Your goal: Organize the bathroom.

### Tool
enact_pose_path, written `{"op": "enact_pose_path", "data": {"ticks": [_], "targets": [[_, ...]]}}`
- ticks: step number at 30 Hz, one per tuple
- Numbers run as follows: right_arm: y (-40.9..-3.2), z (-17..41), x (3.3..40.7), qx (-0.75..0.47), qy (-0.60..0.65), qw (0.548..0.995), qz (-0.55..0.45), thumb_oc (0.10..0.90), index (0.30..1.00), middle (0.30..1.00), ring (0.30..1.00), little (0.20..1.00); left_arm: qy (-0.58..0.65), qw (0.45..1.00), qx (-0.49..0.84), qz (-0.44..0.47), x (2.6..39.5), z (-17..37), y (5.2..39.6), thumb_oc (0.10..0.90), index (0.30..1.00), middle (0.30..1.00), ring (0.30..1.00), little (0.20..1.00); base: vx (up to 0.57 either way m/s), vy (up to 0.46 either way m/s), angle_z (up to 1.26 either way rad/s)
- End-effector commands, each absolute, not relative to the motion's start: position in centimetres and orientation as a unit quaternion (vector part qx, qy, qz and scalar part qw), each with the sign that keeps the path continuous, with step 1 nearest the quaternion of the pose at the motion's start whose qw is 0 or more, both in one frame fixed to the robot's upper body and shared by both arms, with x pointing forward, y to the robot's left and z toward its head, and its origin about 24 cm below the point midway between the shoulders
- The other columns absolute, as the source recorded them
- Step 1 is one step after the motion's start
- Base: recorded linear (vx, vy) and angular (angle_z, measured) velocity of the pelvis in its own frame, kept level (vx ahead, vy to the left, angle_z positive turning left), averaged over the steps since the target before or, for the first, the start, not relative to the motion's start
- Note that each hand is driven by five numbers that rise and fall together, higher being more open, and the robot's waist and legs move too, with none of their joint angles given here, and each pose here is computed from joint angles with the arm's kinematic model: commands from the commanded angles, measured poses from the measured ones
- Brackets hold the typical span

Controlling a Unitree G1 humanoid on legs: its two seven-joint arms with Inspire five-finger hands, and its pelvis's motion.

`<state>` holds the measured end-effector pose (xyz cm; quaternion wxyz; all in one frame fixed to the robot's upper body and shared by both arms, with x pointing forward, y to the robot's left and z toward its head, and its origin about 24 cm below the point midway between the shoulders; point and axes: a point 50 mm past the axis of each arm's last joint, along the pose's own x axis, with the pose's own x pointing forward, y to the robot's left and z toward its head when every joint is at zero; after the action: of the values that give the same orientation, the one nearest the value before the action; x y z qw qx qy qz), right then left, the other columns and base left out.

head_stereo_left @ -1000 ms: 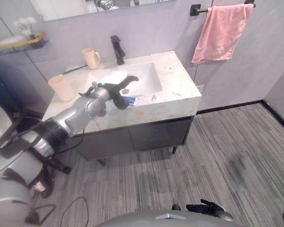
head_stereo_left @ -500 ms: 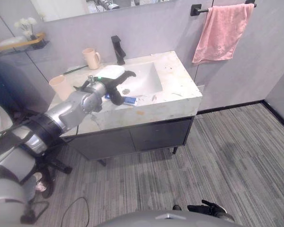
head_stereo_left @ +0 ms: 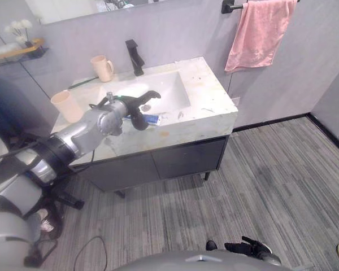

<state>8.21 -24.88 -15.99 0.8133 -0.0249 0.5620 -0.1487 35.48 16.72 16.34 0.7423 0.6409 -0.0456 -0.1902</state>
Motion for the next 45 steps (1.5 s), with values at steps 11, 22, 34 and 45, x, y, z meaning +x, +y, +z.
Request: {"op": "enact_pose_path", "data": {"ticks": [11,22,34,45], "targets": [[-26.0,-14.9,11.5,-0.036,0.538,0.832,-0.132,0.8,0.9,0.9,0.9,0.9,-0.202,0.728,0.655,-0.013,36.7,29.2,17.8,0.8,0.9,0.9,0.9,0.9,0.09,-0.159,0.21],[-26.2,-14.9,11.2,-0.046,0.541,0.831,-0.122,0.8,0.9,0.9,0.9,0.9,-0.21,0.733,0.646,-0.031,36.8,28.4,18.2,0.8,0.9,0.9,0.9,0.9,0.08,-0.07,0.14],[-27.5,-14.9,9.7,-0.046,0.545,0.823,-0.154,0.8,0.9,0.9,0.9,0.9,-0.184,0.73,0.658,-0.032,36.5,27.6,18.8,0.8,0.9,0.9,0.9,0.9,0.12,0.103,-0.22],[-28.1,-14.9,8.5,-0.043,0.553,0.815,-0.17,0.8,0.9,0.9,0.9,0.9,-0.077,0.697,0.707,-0.096,36.8,25.6,20.7,0.8,0.9,0.9,0.9,0.9,0.05,0.071,0.0]]}}
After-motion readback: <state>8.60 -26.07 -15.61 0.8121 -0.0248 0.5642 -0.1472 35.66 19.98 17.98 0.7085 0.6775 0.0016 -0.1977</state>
